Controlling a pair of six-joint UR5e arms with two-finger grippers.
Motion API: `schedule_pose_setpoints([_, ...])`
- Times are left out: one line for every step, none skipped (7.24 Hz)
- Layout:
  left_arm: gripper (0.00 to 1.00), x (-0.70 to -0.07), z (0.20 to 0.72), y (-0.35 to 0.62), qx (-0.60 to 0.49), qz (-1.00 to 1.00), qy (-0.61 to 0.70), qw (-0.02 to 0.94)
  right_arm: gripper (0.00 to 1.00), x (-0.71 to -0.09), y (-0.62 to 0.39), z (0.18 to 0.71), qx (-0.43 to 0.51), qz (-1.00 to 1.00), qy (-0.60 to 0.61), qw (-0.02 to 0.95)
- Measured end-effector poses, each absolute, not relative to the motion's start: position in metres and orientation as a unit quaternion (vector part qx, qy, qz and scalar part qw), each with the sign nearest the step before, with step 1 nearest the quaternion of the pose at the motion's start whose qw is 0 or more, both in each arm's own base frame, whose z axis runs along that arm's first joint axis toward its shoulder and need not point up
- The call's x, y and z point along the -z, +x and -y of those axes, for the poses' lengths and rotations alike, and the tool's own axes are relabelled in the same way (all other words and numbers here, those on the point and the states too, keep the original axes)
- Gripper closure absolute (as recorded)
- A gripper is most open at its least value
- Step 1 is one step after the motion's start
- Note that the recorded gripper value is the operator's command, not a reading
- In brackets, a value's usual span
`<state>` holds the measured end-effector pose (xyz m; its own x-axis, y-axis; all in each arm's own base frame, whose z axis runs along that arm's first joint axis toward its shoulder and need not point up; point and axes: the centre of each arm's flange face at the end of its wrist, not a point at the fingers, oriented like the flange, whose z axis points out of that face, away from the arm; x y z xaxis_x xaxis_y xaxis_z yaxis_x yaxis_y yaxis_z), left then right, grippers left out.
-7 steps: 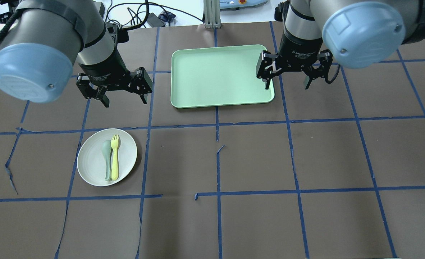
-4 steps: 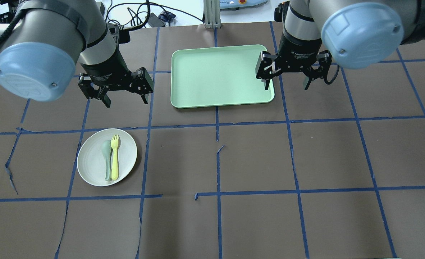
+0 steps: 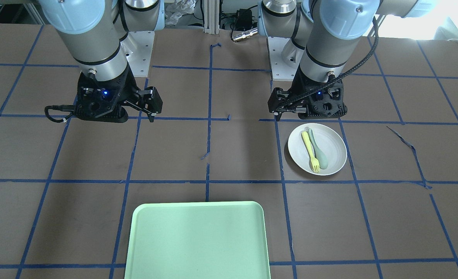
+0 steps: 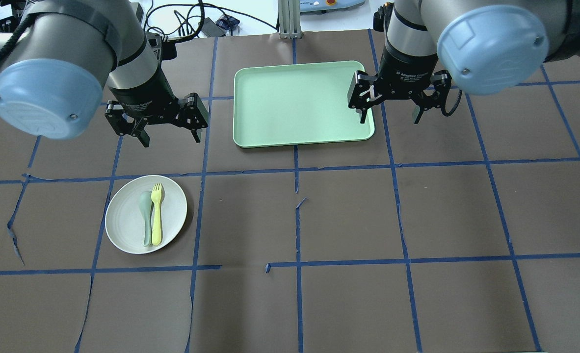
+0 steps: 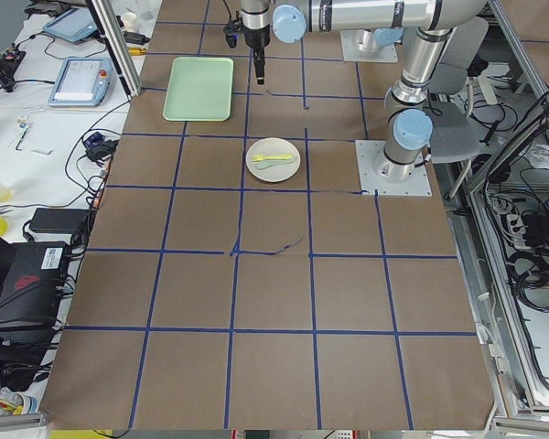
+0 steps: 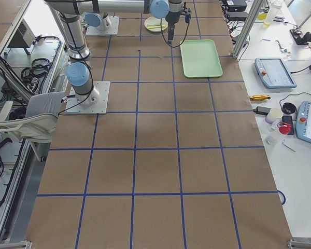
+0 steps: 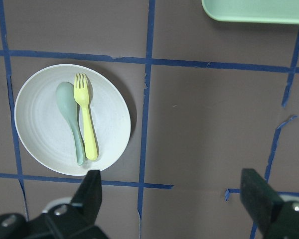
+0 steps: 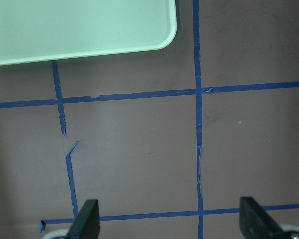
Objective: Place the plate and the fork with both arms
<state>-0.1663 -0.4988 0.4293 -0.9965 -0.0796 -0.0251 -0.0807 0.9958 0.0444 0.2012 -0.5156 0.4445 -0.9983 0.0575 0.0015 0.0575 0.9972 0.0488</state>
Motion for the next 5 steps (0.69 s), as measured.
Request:
schedule_pose_setpoints([0.0,-0.4298,0.4977,-0.1664,-0.023,-0.999,-0.04,0.011,0.0,-0.4445,0.2013,0.5155,0.025,0.999,-0.029,0.0])
schedule_pose_setpoints([0.0,-0.4305,0.4959,-0.1664,-0.025,-0.999,-0.041,0.01,0.0,-0.4436,0.2015,0.5152,0.026,0.999,-0.029,0.001])
schedule_pose_setpoints([0.0,-0.4308,0.4944,-0.1664,-0.027,-0.999,-0.042,0.01,0.0,-0.4418,0.2016,0.5149,0.028,0.999,-0.028,0.001])
schedule_pose_setpoints([0.0,-0.4307,0.4939,-0.166,-0.029,-0.999,-0.042,0.01,0.0,-0.4387,0.2012,0.5142,0.031,0.999,-0.029,0.003])
schedule_pose_setpoints([0.0,-0.432,0.4943,-0.1652,-0.026,-0.999,-0.041,0.01,0.0,-0.4357,0.2006,0.5135,0.033,0.999,-0.029,0.005])
